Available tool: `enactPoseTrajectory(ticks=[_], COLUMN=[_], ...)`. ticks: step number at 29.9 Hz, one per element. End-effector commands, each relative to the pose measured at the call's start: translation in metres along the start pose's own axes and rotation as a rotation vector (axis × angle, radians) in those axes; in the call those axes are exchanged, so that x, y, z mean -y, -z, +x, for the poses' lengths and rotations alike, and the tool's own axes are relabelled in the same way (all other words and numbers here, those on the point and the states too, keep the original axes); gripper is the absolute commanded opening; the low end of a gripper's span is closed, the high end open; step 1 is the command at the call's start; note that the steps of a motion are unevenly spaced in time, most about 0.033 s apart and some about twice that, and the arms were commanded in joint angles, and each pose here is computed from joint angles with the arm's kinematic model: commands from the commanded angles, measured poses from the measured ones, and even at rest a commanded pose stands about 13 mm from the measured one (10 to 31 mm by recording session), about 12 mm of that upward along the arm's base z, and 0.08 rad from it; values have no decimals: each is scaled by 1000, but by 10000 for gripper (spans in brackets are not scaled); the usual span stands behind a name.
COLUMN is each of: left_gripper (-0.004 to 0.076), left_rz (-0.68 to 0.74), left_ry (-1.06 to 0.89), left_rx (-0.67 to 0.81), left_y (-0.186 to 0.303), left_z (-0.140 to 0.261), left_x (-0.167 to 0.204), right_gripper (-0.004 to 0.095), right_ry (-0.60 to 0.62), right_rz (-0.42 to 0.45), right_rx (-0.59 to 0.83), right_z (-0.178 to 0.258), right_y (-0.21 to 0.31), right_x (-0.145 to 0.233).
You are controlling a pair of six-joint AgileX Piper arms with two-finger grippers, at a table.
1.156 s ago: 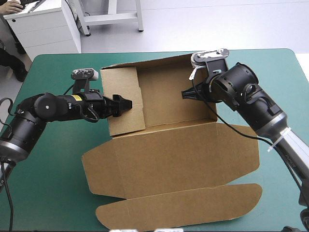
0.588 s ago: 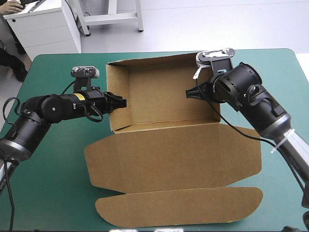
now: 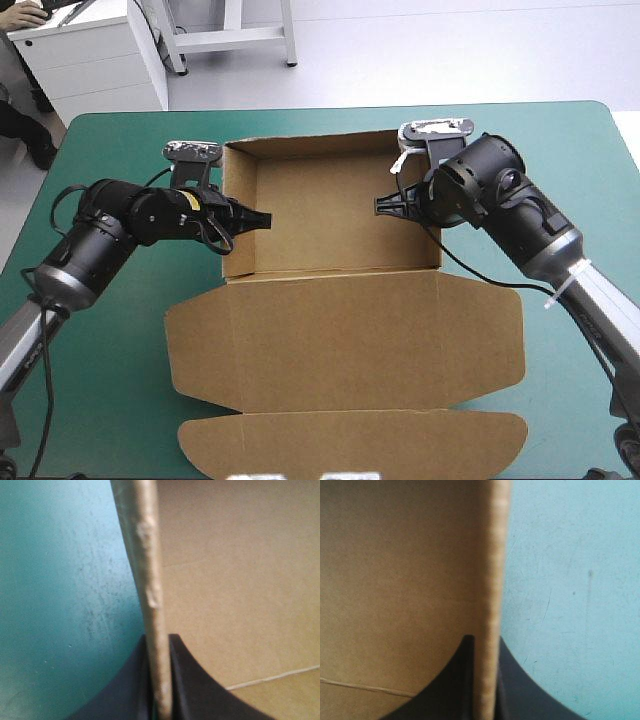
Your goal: Fold the box
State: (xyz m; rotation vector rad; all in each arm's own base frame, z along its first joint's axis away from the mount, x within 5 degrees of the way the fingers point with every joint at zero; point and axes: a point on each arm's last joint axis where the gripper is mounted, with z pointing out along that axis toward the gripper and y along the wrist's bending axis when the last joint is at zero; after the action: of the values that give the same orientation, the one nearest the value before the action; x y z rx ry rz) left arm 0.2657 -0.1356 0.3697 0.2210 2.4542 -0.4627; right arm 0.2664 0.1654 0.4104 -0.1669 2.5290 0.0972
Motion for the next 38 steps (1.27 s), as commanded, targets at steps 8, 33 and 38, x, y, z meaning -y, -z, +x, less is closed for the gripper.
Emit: enactPoseTrajectory(ticks=[8, 33, 38], left_gripper=[-10, 169, 459], left_rz=[-25, -78, -75], left_ry=[68, -27, -7], left_rx=[-39, -212, -188], left_y=[-35, -111, -111], left_z=[-7, -19, -22], left_x=[11, 9, 10], right_gripper=[-15, 79, 425], right_ry=[-24, -62, -41], right_rz=[-24, -119, -117], right_rx=[-150, -224, -238], right_z=[10, -8, -7], right_y=[-43, -128, -127], right_x=[17, 44, 44])
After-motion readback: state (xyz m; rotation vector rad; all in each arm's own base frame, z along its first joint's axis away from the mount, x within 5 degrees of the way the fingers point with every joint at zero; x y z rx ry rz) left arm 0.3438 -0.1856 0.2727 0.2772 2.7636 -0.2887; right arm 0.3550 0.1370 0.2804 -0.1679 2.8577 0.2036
